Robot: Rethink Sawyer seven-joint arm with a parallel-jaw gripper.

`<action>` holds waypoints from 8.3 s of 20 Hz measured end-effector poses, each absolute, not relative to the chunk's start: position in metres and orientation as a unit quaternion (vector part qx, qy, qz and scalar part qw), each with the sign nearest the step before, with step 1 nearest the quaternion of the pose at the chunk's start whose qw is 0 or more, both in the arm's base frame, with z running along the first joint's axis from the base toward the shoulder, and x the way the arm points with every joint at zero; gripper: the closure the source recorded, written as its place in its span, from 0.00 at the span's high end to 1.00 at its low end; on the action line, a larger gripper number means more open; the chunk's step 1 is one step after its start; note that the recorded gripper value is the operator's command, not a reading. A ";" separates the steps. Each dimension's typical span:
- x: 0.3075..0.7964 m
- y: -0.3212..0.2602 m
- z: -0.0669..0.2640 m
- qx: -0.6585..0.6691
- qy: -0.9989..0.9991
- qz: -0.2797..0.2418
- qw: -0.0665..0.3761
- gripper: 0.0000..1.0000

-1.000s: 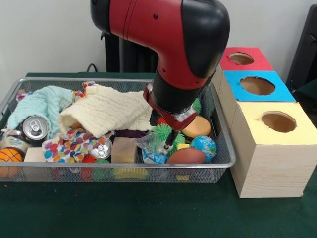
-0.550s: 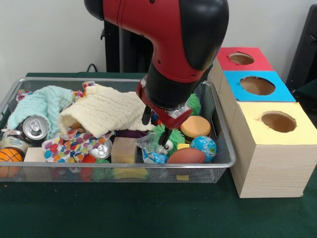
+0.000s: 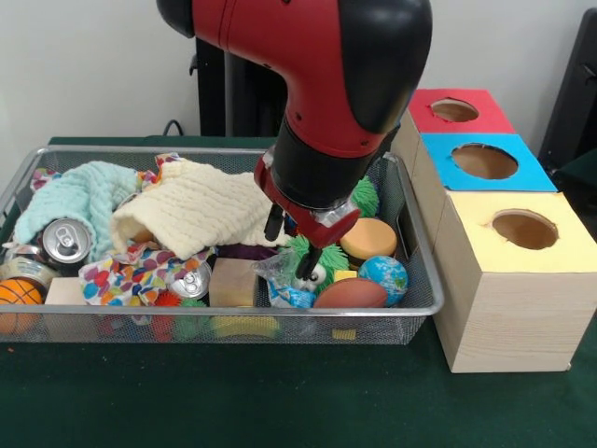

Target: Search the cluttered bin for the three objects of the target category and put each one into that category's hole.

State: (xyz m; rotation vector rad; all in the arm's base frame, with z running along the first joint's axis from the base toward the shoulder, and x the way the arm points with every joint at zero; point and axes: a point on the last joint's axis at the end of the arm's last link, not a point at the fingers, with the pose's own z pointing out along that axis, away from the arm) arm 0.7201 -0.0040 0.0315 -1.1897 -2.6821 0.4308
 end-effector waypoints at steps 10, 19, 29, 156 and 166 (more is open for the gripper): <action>0.716 -0.017 -0.005 -0.396 -0.903 0.150 0.064 1.00; 0.707 -0.021 -0.026 -0.395 -0.902 0.156 0.073 1.00; 0.712 -0.020 -0.011 -0.398 -0.902 0.152 0.070 1.00; 0.710 0.078 0.228 -0.408 -0.886 0.124 0.180 0.00; 0.673 0.145 0.234 -0.458 -0.830 0.198 0.250 0.00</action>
